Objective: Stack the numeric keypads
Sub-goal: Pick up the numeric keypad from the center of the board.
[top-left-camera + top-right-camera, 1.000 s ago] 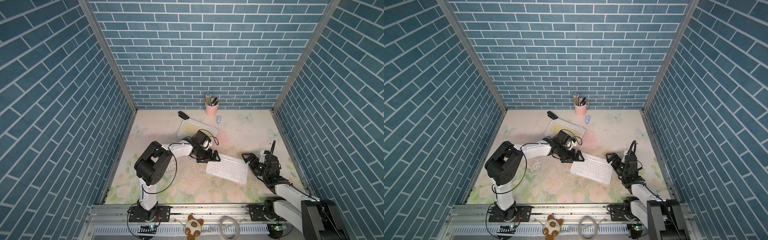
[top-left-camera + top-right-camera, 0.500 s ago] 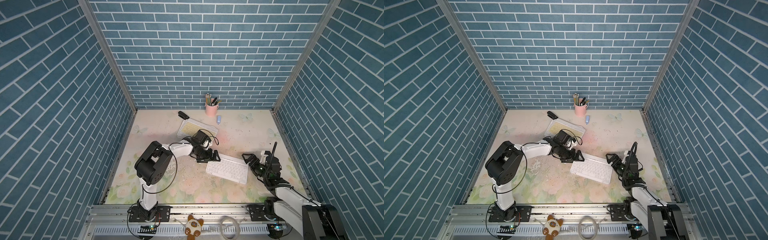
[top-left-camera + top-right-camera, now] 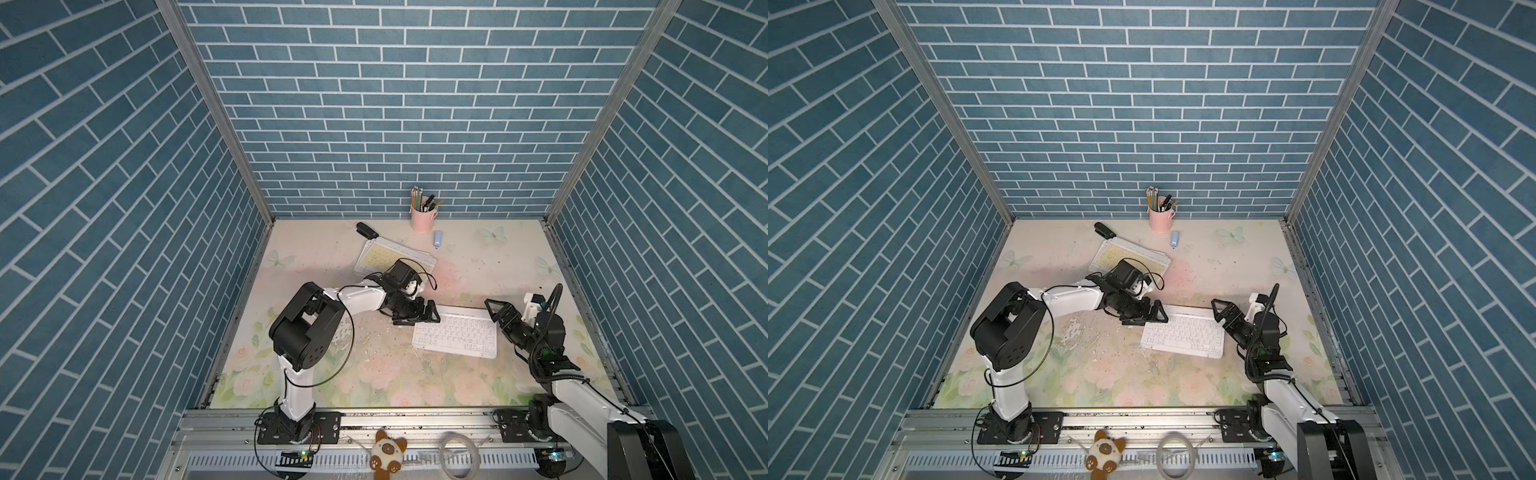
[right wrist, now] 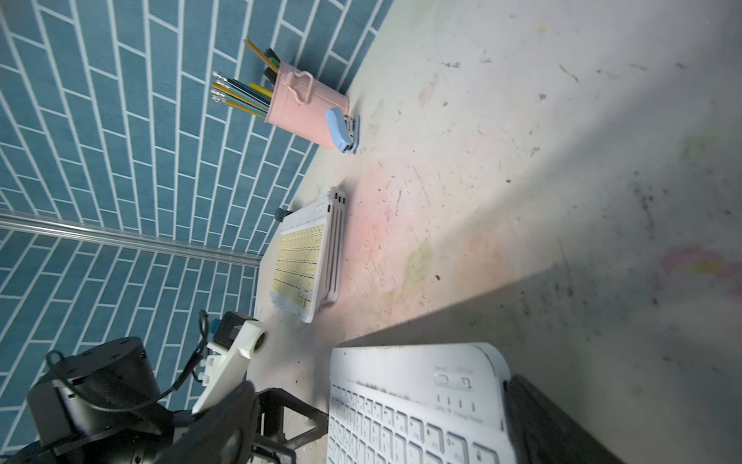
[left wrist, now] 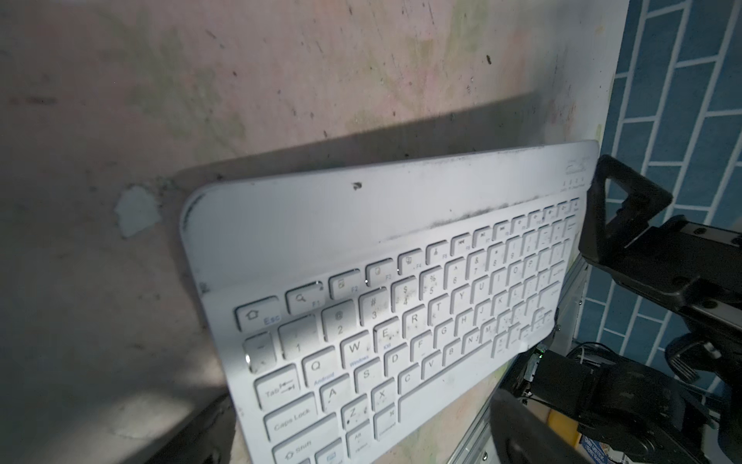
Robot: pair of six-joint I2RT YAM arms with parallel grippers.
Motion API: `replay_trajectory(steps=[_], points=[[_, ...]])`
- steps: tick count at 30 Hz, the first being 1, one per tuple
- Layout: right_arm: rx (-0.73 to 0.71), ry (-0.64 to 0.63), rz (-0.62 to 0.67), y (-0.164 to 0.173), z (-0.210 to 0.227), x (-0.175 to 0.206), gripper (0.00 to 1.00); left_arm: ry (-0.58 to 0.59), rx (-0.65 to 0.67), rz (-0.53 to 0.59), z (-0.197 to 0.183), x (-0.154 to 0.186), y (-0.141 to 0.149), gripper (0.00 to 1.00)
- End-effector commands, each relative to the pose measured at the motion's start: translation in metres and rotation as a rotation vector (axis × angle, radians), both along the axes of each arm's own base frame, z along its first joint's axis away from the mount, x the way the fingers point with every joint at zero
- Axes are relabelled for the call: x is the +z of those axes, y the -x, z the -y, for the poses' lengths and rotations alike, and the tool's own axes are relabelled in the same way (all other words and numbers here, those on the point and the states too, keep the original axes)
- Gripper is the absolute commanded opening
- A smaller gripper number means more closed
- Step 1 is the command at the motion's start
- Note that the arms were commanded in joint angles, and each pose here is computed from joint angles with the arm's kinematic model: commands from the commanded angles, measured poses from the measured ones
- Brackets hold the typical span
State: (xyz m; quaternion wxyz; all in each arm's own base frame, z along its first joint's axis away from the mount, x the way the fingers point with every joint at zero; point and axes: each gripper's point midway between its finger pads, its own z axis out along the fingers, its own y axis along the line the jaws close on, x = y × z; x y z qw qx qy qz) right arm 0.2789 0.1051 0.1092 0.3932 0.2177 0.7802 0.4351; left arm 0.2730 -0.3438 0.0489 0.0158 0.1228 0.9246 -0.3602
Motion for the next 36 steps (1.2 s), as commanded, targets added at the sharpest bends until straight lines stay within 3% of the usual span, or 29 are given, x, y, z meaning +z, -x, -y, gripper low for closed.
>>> replay_trajectory(steps=[1,27,36], points=[[0.081,-0.052,0.044,0.007,-0.018,0.015,0.96,-0.040,-0.028,-0.034,-0.001,-0.020,0.010,1.00],[0.005,-0.142,0.197,-0.026,-0.051,0.073,0.93,-0.038,-0.029,-0.023,-0.002,-0.015,0.011,1.00],[-0.033,-0.192,0.144,-0.035,-0.066,0.075,0.92,-0.036,-0.029,-0.019,-0.003,-0.014,0.010,1.00]])
